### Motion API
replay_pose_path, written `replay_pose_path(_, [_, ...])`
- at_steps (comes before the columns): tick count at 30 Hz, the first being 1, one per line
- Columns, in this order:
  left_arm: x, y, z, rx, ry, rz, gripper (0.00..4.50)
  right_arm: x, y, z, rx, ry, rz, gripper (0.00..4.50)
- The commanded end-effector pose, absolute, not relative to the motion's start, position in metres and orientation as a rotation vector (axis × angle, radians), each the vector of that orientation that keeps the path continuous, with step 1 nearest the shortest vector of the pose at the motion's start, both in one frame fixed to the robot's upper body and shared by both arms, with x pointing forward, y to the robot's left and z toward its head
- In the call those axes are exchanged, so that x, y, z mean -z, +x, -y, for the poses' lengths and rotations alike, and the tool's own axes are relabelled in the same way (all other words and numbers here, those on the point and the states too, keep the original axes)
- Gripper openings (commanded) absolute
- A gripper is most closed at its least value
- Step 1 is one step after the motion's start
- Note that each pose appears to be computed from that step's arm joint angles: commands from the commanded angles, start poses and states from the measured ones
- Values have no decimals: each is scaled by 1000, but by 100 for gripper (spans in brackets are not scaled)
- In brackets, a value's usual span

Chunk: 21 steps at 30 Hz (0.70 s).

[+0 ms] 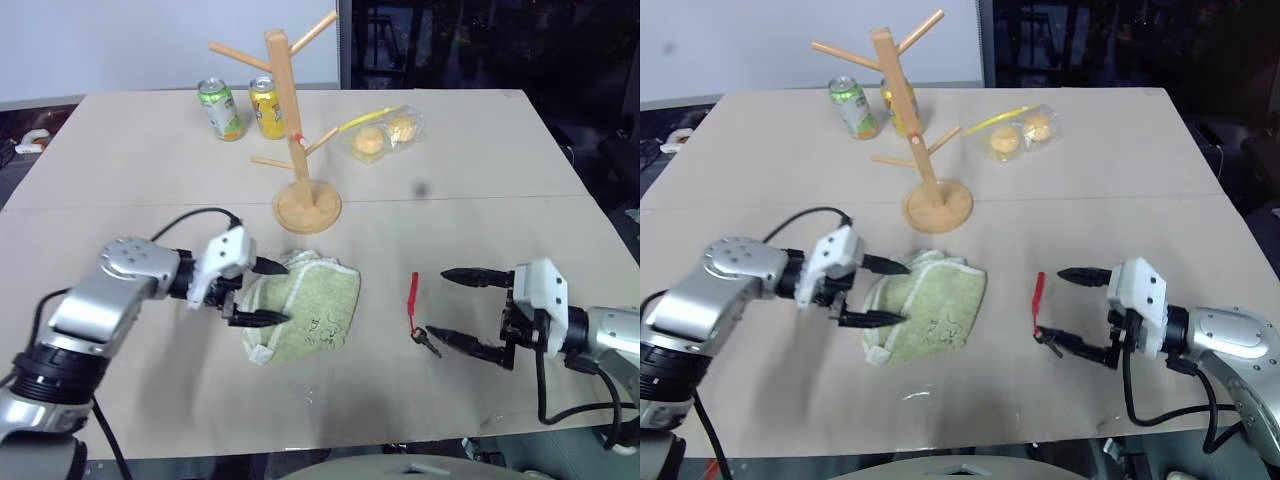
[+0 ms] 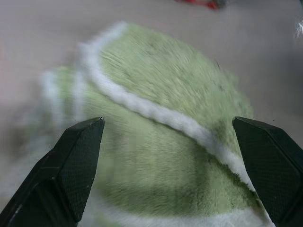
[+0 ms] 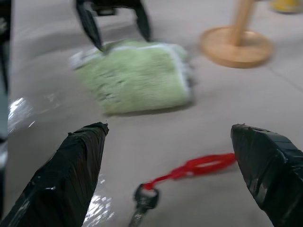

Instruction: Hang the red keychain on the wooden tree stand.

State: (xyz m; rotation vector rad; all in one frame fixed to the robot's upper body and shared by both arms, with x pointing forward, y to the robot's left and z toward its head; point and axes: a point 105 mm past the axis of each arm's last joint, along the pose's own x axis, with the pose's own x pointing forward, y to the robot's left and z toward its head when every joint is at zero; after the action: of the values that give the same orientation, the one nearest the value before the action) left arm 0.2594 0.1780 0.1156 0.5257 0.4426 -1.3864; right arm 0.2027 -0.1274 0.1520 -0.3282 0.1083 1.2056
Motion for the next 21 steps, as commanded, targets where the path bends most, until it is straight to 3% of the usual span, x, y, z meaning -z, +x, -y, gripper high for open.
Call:
replay_pose_path(1, [-107, 268, -178, 1370, 665, -343, 450, -159, 198, 122, -1229, -389, -52, 448])
replay_pose_path(4, [-99, 268, -182, 1367, 641, -349, 450, -162, 202, 120, -1212, -391, -38, 448])
replay_pose_path(5, [-96, 266, -184, 1373, 638, -357, 410, -162, 203, 120, -1209, -390, -38, 450])
replay_pose_path(8, [-90, 266, -187, 1370, 610, -368, 352, -162, 207, 121, -1210, -398, -36, 450])
replay_pose_path(9, [-89, 267, -188, 1366, 606, -368, 308, -162, 208, 120, -1210, -398, -33, 450])
replay_pose_path(11, [-86, 267, -189, 1361, 604, -365, 273, -165, 213, 119, -1209, -399, -21, 450])
replay_pose_path(18, [-83, 265, -196, 1298, 569, -358, 27, -167, 224, 114, -1230, -403, 9, 450])
replay_pose_path(19, [-84, 265, -197, 1280, 555, -357, 2, -167, 224, 113, -1239, -405, 14, 450])
replay_pose_path(21, [-88, 266, -200, 1244, 522, -353, 2, -167, 223, 110, -1255, -408, 24, 450])
